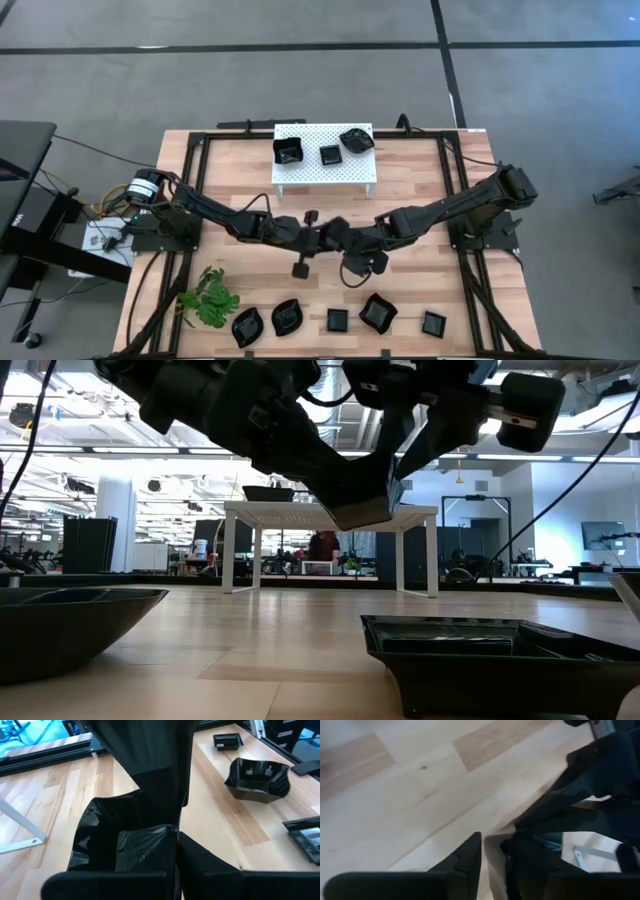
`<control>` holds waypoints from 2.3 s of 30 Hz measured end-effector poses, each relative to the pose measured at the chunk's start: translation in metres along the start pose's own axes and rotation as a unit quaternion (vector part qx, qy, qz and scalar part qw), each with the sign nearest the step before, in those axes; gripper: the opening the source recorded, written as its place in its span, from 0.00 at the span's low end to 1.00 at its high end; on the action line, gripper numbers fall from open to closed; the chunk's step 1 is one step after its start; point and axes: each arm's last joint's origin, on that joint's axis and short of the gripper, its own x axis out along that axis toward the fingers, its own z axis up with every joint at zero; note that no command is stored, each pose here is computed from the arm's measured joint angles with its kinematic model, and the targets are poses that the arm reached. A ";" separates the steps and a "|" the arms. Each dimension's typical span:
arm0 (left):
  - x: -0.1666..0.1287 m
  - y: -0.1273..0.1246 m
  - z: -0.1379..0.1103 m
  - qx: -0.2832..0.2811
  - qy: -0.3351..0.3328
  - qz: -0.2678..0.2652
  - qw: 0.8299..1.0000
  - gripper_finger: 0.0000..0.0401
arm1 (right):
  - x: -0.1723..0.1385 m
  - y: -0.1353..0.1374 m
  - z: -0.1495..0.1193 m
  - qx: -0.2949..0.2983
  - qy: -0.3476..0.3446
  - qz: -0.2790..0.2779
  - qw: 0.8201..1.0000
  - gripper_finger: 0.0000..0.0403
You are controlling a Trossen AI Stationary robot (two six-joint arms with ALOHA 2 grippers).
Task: Pick & Place Mini shaped plates
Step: Stack the distorted square plate on top of the other distorted square plates on the shelf
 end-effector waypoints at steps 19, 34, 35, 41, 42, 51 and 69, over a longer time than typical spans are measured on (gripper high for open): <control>-0.041 0.011 0.039 0.040 -0.016 0.104 0.994 0.02 | -0.090 0.028 -0.039 0.264 0.037 -0.005 0.964 0.25; -0.143 0.103 0.050 0.060 0.069 0.302 0.949 0.03 | -0.048 0.055 -0.071 0.267 -0.040 -0.075 0.960 0.25; -0.145 0.110 0.047 0.050 0.073 0.315 0.945 0.03 | -0.048 0.055 -0.071 0.269 -0.040 -0.076 0.959 0.25; -0.140 0.135 0.016 0.011 0.110 0.300 0.947 0.02 | -0.049 0.053 -0.072 0.273 -0.042 -0.080 0.958 0.25; -0.139 0.137 0.014 0.009 0.113 0.303 0.946 0.03 | -0.049 0.053 -0.072 0.273 -0.043 -0.080 0.958 0.25; -0.138 0.140 -0.004 0.012 0.137 0.302 0.943 0.03 | -0.049 0.053 -0.072 0.273 -0.043 -0.080 0.958 0.25; -0.139 0.147 -0.003 0.024 0.110 0.296 0.949 0.13 | -0.048 0.048 -0.077 0.267 -0.038 -0.089 0.959 0.25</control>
